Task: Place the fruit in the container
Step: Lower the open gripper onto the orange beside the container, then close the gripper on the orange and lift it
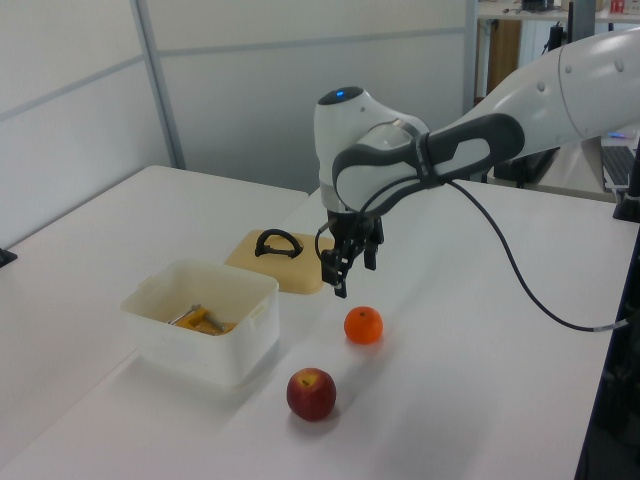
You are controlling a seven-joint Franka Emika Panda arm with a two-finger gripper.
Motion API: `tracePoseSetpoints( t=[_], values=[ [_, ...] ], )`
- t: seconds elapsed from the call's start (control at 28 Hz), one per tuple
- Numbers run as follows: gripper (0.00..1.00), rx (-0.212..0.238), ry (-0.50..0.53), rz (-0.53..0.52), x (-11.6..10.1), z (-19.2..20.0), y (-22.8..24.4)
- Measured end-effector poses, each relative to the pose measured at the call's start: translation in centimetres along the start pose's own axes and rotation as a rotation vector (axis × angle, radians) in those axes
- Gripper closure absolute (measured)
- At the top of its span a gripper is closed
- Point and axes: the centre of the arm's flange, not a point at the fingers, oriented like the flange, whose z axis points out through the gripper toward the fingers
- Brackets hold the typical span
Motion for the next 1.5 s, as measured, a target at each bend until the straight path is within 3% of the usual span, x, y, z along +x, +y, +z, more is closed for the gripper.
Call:
tracePoseSetpoints(
  t=[0.36,0.54,0.79,0.89,0.93,1.07,1.25,1.36,1.5],
  values=[
    [0.00,-0.055,-0.002,-0.050,-0.5,6.0,-0.2],
    [0.00,-0.089,-0.005,-0.057,-0.2,7.9,-0.2],
    [0.00,-0.100,-0.011,-0.066,-0.2,9.1,-0.3],
    [0.10,-0.104,-0.012,-0.070,-0.2,9.2,-0.3],
    [0.17,-0.105,-0.013,-0.070,-0.3,9.2,-0.3],
    [0.27,-0.106,-0.009,-0.057,-0.3,9.1,-0.3],
    [0.28,-0.105,0.013,-0.035,-0.1,8.0,-0.2],
    [0.28,-0.100,0.056,-0.020,0.2,5.5,-0.1],
    [0.28,-0.039,0.103,0.034,0.5,0.2,-0.2]
  ],
)
